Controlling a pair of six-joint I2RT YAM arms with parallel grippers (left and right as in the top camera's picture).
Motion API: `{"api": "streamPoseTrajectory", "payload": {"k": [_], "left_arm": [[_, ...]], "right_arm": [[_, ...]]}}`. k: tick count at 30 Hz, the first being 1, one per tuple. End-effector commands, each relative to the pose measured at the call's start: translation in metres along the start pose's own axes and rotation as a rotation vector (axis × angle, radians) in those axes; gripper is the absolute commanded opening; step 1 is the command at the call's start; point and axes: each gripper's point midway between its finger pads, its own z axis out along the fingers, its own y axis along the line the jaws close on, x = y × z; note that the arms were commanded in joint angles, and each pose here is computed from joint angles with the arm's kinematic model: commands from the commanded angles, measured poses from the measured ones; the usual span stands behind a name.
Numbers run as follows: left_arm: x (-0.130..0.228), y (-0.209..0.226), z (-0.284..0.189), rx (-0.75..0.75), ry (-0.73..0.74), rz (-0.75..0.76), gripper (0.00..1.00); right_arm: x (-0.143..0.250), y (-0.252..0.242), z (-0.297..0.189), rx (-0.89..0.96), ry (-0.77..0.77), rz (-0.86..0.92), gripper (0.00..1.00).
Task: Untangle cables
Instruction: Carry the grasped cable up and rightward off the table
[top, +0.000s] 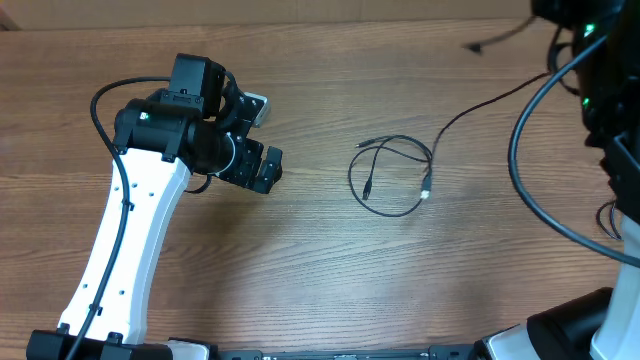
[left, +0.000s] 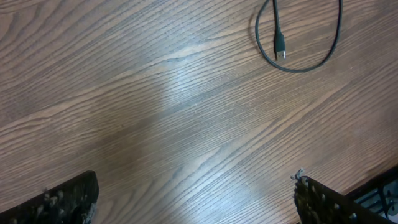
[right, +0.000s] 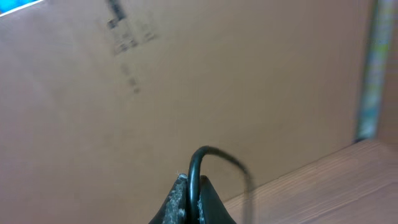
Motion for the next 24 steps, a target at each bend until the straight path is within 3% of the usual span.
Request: {"api": "streamPoseTrajectory", "payload": {"k": [1,14,24], "left_arm": [[-0.005,0.001,-0.004,-0.003,-0.017,0.021,1.00],[-0.005,0.001,-0.004,-0.003,-0.017,0.021,1.00],[-0.005,0.001,-0.004,-0.003,-0.017,0.021,1.00]], "right_arm": [[-0.019,-0.028,0.004,0.114,-0.068,-0.042,0.04],[-0.012,-0.121,0.091,0.425,-0.055,-0.051,0.04],[0.010,-0.175,0.177,0.525,-0.046,-0.038,0.04]]}}
